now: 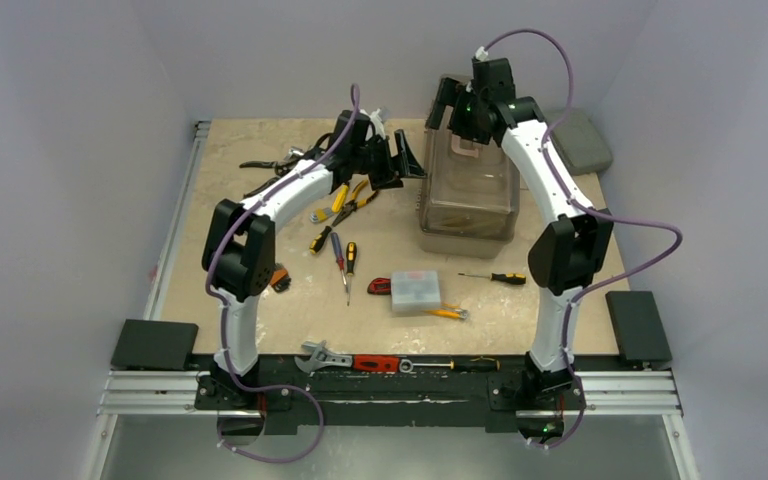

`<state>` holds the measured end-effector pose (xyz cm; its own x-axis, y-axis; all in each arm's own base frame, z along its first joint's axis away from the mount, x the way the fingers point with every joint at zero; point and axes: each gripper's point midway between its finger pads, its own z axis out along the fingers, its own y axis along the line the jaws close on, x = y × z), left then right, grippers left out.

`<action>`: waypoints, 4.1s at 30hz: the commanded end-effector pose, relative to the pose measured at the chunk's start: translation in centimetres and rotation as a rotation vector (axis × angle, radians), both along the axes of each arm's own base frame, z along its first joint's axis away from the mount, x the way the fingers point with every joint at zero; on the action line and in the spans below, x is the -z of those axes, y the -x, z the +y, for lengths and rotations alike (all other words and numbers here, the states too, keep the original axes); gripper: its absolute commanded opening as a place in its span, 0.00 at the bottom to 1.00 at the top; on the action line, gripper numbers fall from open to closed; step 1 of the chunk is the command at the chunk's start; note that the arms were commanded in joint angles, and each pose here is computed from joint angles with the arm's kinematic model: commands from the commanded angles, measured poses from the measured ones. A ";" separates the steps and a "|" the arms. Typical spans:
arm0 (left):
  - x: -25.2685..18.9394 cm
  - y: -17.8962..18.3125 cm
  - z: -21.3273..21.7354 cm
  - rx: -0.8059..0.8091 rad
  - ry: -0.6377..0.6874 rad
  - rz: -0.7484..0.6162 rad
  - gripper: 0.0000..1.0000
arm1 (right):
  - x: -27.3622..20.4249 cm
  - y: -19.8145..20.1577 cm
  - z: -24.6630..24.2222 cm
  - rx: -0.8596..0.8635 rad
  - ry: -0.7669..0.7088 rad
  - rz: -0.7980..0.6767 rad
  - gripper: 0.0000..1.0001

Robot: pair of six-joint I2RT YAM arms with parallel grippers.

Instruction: Pack the tool kit

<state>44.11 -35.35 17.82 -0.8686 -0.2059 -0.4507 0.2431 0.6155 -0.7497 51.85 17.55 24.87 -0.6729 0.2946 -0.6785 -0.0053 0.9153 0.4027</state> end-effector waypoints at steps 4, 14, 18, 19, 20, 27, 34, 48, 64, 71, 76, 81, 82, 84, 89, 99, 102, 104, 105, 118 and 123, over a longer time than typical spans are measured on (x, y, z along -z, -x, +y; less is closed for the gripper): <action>-4.0 -0.8 0.2 -0.001 0.051 -0.127 0.77 | 2.9 1.6 3.9 -0.051 -0.170 0.134 0.96; -8.9 -2.1 1.3 0.022 0.114 -0.157 0.76 | -4.3 5.7 5.7 -0.366 -0.778 -0.005 0.88; -11.0 -3.2 0.7 0.004 0.138 -0.147 0.74 | -4.1 6.4 6.0 -0.417 -0.849 0.017 0.86; -11.6 -3.6 0.5 -0.002 0.157 -0.146 0.72 | -4.1 6.4 5.9 -0.417 -0.859 0.013 0.86; -12.0 -3.9 0.3 -0.009 0.173 -0.140 0.71 | -4.0 6.4 5.9 -0.418 -0.867 0.010 0.86; -11.4 -5.8 -1.5 -0.065 0.218 -0.059 0.67 | -4.7 6.4 5.8 -0.430 -0.911 -0.015 0.85; -9.2 -6.7 -1.2 -0.146 0.156 -0.007 0.67 | -4.9 6.3 5.7 -0.433 -0.925 -0.021 0.84; -6.7 -7.5 -4.6 -0.139 0.185 0.043 0.36 | -5.8 6.4 5.4 -0.438 -0.932 -0.040 0.84; -14.2 -7.6 -5.3 -0.121 0.452 -0.056 0.00 | -8.4 8.0 -8.5 -0.102 -0.558 -0.184 0.95; -20.2 -6.5 -2.8 -0.092 0.606 -0.090 0.00 | -5.1 8.3 -11.4 -0.026 -0.504 -0.151 0.95; -20.6 -5.9 -1.6 -0.046 0.684 -0.044 0.00 | -3.6 8.0 -11.8 -0.029 -0.525 -0.141 0.92; -20.1 -5.9 0.3 -0.024 0.751 -0.008 0.00 | -2.0 7.9 -11.9 -0.038 -0.545 -0.126 0.90; -20.1 -6.0 0.8 -0.019 0.764 -0.006 0.00 | -1.9 8.0 -11.5 -0.063 -0.581 -0.124 0.92; -19.9 -6.3 1.6 -0.008 0.792 -0.001 0.00 | -2.6 8.3 -10.5 -0.137 -0.670 -0.140 0.97; -19.1 -6.6 2.7 0.005 0.830 0.030 0.00 | -2.6 8.7 -9.6 -0.183 -0.765 -0.121 0.99; -18.4 -6.7 3.3 0.016 0.865 0.051 0.00 | -4.0 9.6 -7.7 -0.275 -0.833 -0.105 0.99; -18.3 -6.6 3.5 0.017 0.870 0.051 0.00 | -4.6 9.7 -6.6 -0.304 -0.846 -0.102 0.98; -18.3 -6.6 3.6 0.020 0.874 0.051 0.00 | -4.5 9.5 -6.2 -0.304 -0.839 -0.088 0.97; -18.3 -6.6 3.6 0.021 0.875 0.050 0.00 | -4.4 9.5 -6.2 -0.302 -0.835 -0.086 0.97; -17.4 -6.4 4.2 0.023 0.791 0.038 0.09 | -8.8 10.5 -3.4 -0.421 -0.903 -0.141 0.90; -16.0 -6.1 4.7 -0.019 0.653 0.027 0.17 | -9.2 10.4 -1.8 -0.452 -0.931 -0.141 0.89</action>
